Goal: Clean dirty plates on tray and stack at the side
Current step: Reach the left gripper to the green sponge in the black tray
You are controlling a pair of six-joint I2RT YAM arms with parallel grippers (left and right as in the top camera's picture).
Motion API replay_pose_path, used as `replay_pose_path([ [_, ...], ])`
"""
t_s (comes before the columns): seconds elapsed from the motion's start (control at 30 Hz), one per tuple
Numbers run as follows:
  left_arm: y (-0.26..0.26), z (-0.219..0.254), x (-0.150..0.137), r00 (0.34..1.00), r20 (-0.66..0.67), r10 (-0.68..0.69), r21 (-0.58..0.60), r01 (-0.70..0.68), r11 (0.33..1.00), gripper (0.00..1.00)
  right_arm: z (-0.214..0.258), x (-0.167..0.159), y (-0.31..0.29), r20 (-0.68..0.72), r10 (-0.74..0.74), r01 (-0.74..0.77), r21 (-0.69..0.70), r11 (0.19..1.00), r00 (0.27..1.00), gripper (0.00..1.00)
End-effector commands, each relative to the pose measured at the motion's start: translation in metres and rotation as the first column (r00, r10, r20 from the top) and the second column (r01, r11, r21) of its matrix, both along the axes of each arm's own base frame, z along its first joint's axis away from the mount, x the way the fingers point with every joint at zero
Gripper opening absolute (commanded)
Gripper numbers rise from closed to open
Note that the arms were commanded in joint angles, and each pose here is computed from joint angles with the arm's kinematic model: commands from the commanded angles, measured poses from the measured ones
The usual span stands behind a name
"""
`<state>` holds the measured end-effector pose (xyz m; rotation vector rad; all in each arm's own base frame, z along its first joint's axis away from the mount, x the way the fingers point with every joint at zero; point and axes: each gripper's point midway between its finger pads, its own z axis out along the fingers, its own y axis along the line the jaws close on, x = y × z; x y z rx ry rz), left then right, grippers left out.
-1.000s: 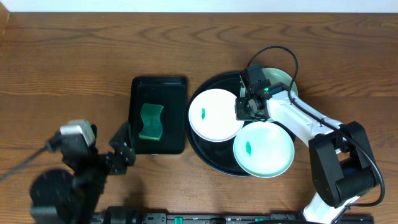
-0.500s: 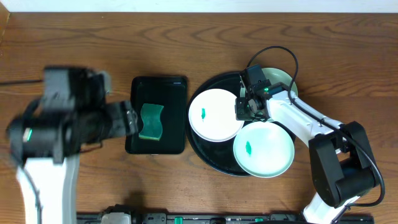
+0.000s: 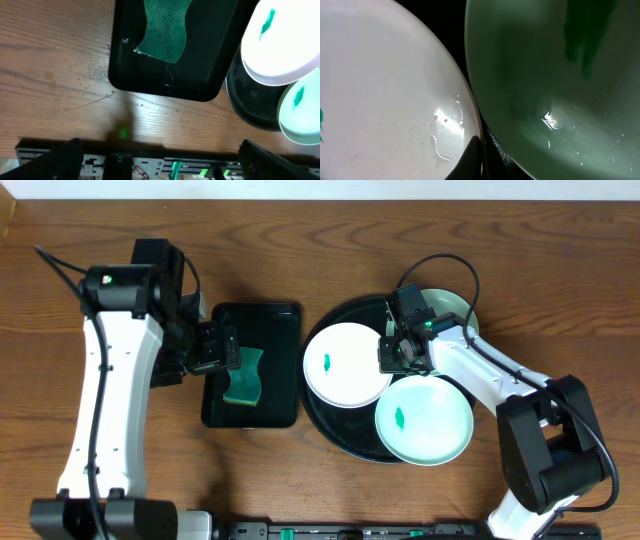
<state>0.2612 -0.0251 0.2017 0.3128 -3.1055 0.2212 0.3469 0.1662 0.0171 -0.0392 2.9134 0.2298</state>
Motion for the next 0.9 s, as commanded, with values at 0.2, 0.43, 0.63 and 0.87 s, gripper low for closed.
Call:
replay_pose_path([
  [0.2,-0.001,-0.013,0.005,0.999,-0.032,-0.004,-0.001,0.004,1.0,0.07,0.0,-0.002,0.001,-0.002,-0.003,0.003,0.002,1.0,1.0,0.02],
  [0.43,-0.016,-0.012,0.021,0.999,0.033,0.004,-0.093,-0.001,0.996,0.53,0.0,-0.002,0.001,-0.002,-0.003,0.003,0.002,1.0,1.0,0.03],
  [0.63,-0.019,-0.01,0.046,0.991,0.135,0.004,-0.106,0.011,0.994,0.8,0.0,-0.002,0.001,-0.003,-0.003,0.003,0.002,1.0,1.0,0.04],
  [0.87,-0.019,-0.017,0.045,0.992,0.125,0.003,-0.105,0.01,0.994,0.79,0.0,-0.002,0.002,-0.003,-0.003,0.003,0.002,1.0,1.0,0.03],
])
